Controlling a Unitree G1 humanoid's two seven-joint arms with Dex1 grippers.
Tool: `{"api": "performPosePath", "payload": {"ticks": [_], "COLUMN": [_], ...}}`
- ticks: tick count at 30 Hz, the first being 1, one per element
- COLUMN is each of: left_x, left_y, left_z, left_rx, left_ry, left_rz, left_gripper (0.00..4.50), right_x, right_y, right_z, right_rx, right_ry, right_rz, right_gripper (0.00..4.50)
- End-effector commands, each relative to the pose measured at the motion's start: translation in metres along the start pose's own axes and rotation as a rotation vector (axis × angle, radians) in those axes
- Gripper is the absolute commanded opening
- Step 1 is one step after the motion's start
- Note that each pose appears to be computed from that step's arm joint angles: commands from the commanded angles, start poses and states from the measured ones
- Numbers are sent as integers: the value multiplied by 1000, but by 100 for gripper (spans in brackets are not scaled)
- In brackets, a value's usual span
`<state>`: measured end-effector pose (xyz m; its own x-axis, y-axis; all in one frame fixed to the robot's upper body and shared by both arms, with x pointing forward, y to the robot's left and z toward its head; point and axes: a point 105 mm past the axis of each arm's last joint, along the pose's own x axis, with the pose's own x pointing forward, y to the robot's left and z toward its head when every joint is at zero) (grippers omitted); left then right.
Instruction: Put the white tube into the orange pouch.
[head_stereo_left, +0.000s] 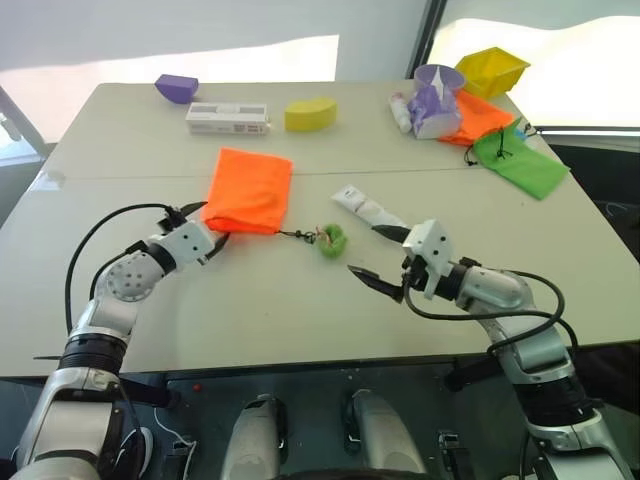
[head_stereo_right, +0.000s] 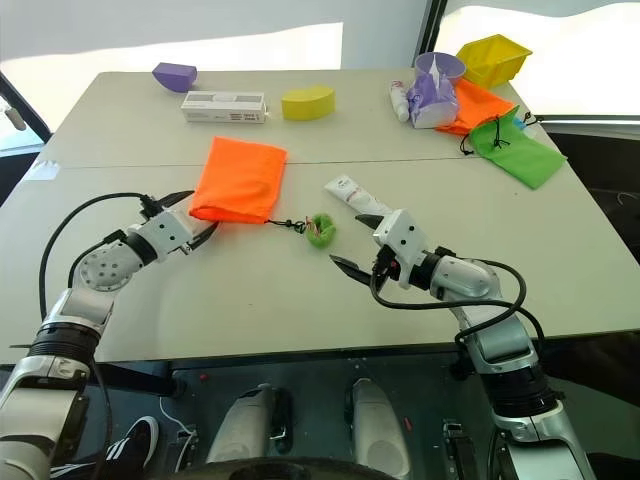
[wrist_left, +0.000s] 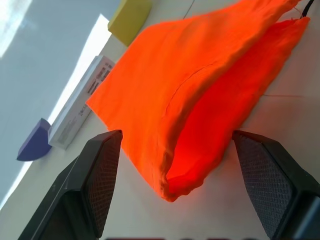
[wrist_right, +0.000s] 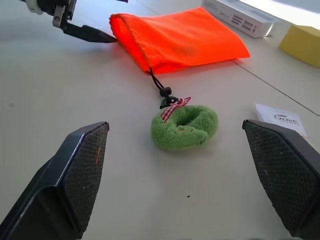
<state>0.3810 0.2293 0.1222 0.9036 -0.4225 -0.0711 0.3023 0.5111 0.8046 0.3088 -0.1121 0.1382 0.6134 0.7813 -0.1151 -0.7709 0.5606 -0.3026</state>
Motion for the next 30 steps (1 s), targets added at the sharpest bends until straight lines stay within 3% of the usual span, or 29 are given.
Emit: {"api": "performPosePath", "payload": {"ticks": [1, 8, 11, 16, 17, 30], "left_x": [5, 6, 7, 8, 8, -1], "left_y": [13, 8, 1, -2, -4, -16], "left_z": [6, -2, -6, -11, -11, 9], "left_rx": [54, 47, 18, 11, -1, -97], "left_ry": [-12, 24, 44, 67, 69, 1], "left_rz": [56, 50, 27, 20, 11, -112], "left_gripper": [378, 378, 290, 32, 5, 5], "right_x": [1, 3, 2, 0, 0, 1], "right_y": [2, 2, 0, -3, -3, -15], "right_z": [11, 10, 10, 9, 8, 6], "right_rx": [-28, -26, -39, -37, -36, -62], "right_ry": [-33, -30, -25, -20, -20, -6], "right_rz": [-2, -17, -26, -38, -41, -93], "right_gripper": [447, 447, 450, 450, 450, 450]}}
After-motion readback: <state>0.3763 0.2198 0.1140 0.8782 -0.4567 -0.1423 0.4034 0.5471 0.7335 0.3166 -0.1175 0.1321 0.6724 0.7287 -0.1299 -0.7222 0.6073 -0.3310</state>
